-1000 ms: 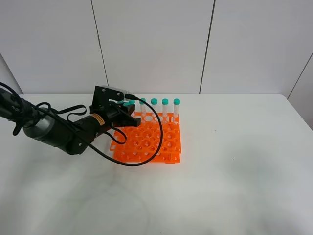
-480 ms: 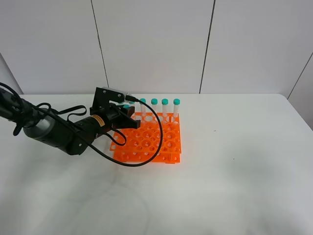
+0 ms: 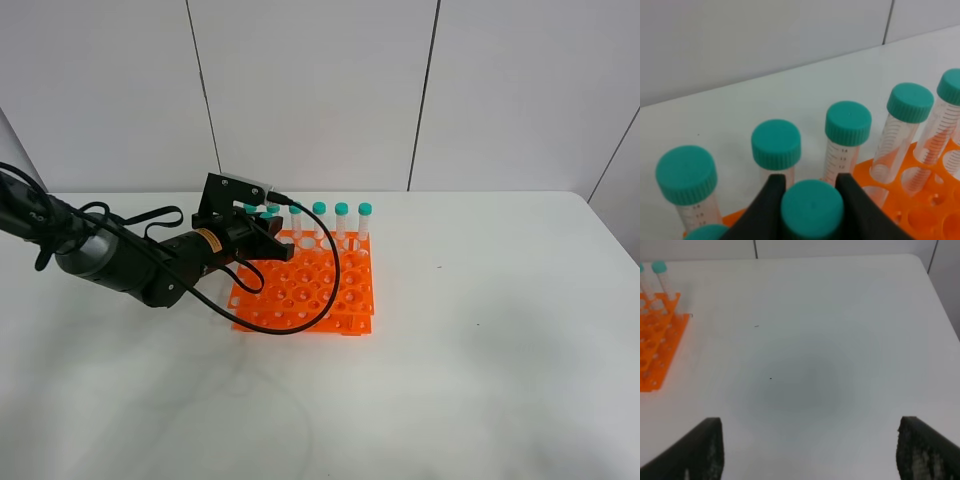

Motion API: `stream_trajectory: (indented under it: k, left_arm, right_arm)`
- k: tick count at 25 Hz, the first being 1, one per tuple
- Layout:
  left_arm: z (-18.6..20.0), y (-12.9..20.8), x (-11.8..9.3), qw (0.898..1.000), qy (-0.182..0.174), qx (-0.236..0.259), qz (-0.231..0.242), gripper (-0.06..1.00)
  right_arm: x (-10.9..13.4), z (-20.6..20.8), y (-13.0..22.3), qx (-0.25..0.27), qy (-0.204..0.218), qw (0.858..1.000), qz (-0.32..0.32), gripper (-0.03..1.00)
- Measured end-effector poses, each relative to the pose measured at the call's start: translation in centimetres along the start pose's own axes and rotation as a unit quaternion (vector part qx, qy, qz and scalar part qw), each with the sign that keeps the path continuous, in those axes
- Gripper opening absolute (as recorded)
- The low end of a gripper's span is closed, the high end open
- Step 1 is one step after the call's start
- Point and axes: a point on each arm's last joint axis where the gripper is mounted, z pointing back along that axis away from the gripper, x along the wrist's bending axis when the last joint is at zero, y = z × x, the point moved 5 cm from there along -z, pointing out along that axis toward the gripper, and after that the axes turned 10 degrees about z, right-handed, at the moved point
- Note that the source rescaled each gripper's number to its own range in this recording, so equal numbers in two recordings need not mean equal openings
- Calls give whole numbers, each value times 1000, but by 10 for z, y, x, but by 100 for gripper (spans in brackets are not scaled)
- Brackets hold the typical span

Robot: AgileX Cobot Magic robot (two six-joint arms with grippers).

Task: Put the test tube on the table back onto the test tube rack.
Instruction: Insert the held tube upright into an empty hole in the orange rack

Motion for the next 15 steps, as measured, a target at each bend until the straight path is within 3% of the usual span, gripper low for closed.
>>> stream_trajectory:
  k: [15]
  left_arm:
    - [-2,3,0,1000,-2,21,-3,0]
  right_arm:
    - [0,0,0,0,0,1000,0,85]
